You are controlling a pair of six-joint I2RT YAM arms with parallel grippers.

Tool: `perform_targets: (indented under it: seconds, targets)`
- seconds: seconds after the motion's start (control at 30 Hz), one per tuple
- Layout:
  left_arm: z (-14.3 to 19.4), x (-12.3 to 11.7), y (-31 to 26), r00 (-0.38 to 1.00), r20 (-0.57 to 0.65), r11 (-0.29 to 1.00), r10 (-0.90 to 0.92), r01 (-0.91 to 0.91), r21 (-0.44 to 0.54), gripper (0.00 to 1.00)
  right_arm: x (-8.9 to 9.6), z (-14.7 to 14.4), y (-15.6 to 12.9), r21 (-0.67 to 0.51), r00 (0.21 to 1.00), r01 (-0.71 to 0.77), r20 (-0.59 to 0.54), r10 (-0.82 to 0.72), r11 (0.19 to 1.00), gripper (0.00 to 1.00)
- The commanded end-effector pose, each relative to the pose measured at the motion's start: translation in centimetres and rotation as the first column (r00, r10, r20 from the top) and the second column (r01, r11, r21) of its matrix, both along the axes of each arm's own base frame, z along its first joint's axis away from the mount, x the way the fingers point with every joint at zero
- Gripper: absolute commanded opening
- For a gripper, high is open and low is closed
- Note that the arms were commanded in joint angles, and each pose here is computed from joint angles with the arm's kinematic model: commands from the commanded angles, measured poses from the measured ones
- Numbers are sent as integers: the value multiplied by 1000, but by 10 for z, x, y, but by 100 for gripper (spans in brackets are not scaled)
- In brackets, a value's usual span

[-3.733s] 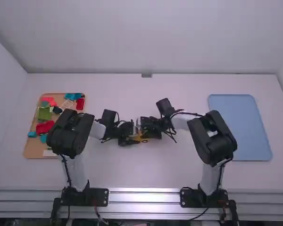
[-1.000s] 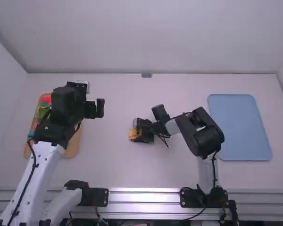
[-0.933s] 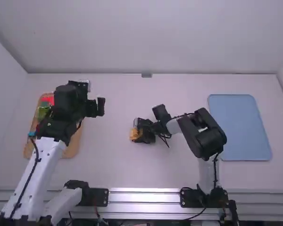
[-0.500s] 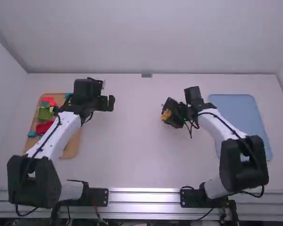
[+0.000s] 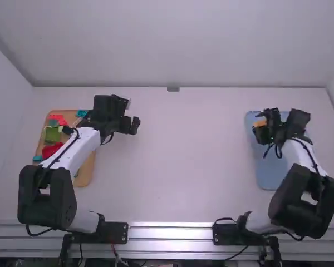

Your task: Assemble lego blocks to make yellow taxi

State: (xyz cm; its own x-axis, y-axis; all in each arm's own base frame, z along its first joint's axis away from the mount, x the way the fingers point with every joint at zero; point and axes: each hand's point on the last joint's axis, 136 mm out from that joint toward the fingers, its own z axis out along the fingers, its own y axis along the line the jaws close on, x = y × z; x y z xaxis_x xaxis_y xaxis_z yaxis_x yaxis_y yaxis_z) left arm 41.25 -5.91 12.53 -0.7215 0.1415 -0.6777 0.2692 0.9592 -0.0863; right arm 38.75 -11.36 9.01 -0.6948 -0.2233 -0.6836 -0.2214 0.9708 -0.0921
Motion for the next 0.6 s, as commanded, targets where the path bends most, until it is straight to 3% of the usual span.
perform_targets:
  seconds: [0.0,0.2,0.37,0.4,0.43,0.47,0.57]
  targets:
    - [0,-2,-3,1000,3,1000,-26,26,6,99,-13,-17,-14,86,996,91,-3,-91,992,36]
    - [1,-1,-3,1000,10,1000,-26,26,3,99,-21,-43,-44,128,972,213,67,-223,968,36]
    - [2,-2,-7,999,9,999,-45,45,-19,99,-20,-76,-55,175,959,270,40,-281,947,36]
    - [1,-3,-9,999,6,999,-47,48,-16,99,-20,-82,-56,185,956,282,26,-292,941,41]
    - [1,-4,-9,999,4,999,-47,48,-16,99,-18,-86,-57,187,956,285,18,-293,940,57]
    - [0,-4,-9,999,2,999,-47,47,-17,99,-18,-87,-57,188,956,285,17,-293,940,58]
    - [0,-5,-6,999,-6,999,-42,42,-17,99,-12,-82,-63,213,944,319,12,-329,924,86]
